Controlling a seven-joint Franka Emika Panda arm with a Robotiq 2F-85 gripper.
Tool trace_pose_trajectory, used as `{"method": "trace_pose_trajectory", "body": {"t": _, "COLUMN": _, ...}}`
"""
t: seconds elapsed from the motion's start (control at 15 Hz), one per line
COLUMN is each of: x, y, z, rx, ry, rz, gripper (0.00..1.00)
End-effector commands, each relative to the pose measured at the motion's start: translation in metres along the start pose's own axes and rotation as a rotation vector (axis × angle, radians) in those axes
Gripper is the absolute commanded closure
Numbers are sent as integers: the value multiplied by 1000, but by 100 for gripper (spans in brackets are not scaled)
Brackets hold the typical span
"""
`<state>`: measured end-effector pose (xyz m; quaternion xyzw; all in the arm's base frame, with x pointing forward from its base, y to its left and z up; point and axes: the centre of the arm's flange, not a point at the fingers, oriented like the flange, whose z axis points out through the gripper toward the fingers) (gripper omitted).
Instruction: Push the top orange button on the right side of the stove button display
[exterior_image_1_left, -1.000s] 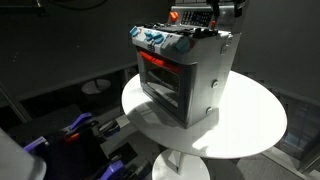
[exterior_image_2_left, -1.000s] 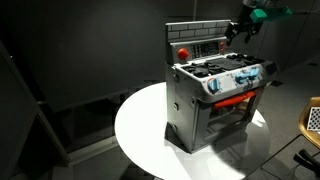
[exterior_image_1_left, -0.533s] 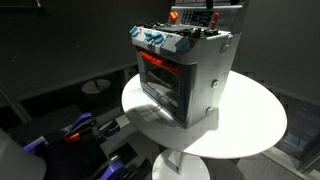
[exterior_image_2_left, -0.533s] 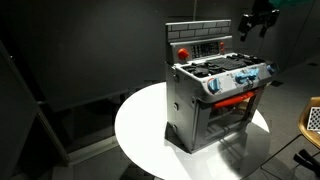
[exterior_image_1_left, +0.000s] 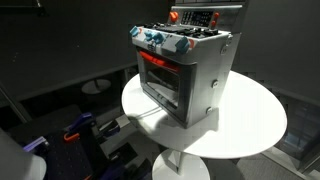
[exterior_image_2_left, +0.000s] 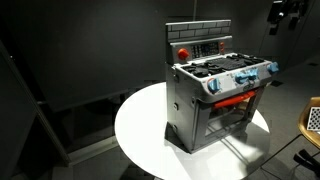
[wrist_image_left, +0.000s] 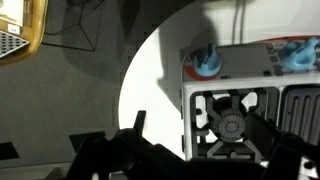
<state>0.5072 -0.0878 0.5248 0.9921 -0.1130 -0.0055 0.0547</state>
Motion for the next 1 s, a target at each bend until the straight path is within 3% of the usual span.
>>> {"method": "trace_pose_trajectory", "body": {"t": 0.0, "x": -43, "y": 17, "z": -21, "rx": 20, "ry": -38, "rz": -37, "gripper": 0}}
{"method": "trace_pose_trajectory", "body": {"t": 0.47, "x": -101, "y": 28, "z": -40, "rx": 34, "ry": -54, "rz": -86, "gripper": 0}}
{"method": "trace_pose_trajectory", "body": {"t": 0.73, "x": -113, "y": 30, "z": -39, "rx": 46, "ry": -58, "rz": -90, "gripper": 0}}
{"method": "trace_pose_trajectory", "body": {"t": 0.93, "x": -105, "y": 25, "z": -39, "rx": 22, "ry": -61, "rz": -72, "gripper": 0}}
